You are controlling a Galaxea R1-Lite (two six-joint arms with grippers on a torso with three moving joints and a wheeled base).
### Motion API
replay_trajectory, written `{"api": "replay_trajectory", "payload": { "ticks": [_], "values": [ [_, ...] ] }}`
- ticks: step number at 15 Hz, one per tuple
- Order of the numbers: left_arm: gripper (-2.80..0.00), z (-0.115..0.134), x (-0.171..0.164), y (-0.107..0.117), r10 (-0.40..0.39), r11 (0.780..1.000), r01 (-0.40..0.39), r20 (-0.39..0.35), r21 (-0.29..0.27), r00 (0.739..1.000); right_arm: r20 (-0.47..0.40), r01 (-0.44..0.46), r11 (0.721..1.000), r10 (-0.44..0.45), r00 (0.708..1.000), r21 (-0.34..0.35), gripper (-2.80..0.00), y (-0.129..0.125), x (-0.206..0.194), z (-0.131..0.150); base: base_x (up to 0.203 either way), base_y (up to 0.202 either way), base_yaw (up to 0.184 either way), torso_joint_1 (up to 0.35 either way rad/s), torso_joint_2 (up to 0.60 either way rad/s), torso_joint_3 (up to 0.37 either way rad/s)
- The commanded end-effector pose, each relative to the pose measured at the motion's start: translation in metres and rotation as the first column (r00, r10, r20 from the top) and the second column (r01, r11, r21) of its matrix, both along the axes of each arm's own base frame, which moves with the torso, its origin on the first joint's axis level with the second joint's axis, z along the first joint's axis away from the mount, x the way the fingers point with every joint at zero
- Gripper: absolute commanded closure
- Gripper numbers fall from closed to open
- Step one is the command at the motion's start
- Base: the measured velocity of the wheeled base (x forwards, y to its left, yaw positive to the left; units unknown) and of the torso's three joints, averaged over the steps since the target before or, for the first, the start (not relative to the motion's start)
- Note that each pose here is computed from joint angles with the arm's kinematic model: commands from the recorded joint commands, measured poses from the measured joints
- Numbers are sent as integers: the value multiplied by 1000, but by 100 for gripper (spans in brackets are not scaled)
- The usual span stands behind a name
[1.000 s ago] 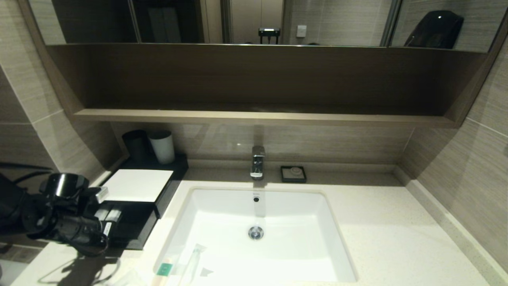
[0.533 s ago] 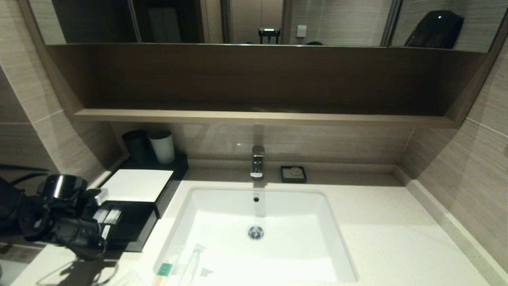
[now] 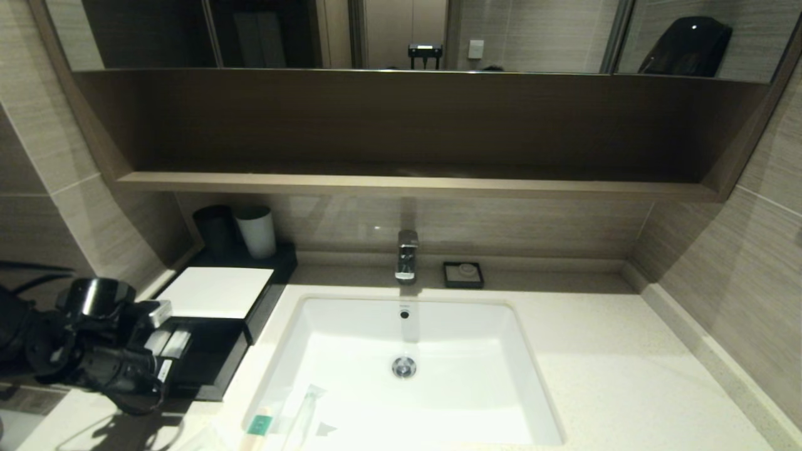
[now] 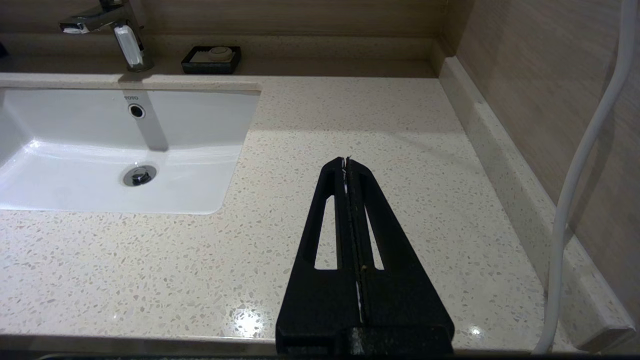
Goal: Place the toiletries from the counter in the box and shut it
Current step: Open the drawer
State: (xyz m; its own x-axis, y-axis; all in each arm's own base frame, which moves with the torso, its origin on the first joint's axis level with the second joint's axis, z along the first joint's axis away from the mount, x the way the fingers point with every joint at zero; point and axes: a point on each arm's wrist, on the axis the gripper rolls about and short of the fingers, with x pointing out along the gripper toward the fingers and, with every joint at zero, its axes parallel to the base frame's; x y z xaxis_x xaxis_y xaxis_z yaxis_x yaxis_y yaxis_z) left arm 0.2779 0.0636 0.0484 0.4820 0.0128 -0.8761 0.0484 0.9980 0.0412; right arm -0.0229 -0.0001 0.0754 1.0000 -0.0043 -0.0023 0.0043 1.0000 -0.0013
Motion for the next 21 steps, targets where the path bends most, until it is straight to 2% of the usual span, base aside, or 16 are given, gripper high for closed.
{"api": "replay_trajectory", "payload": {
  "ticks": [1,21],
  "values": [
    [0,0,-1,0,0,1000,0,-3,-1,1000,1,0,1000,0,1000,1,0,0,0,0,0,0,0,0,0,0],
    [0,3,-24,-4,-46,999,47,-29,20,998,1,0,1000,0,1000,0,0,0,0,0,0,0,0,0,0,0]
  ]
}}
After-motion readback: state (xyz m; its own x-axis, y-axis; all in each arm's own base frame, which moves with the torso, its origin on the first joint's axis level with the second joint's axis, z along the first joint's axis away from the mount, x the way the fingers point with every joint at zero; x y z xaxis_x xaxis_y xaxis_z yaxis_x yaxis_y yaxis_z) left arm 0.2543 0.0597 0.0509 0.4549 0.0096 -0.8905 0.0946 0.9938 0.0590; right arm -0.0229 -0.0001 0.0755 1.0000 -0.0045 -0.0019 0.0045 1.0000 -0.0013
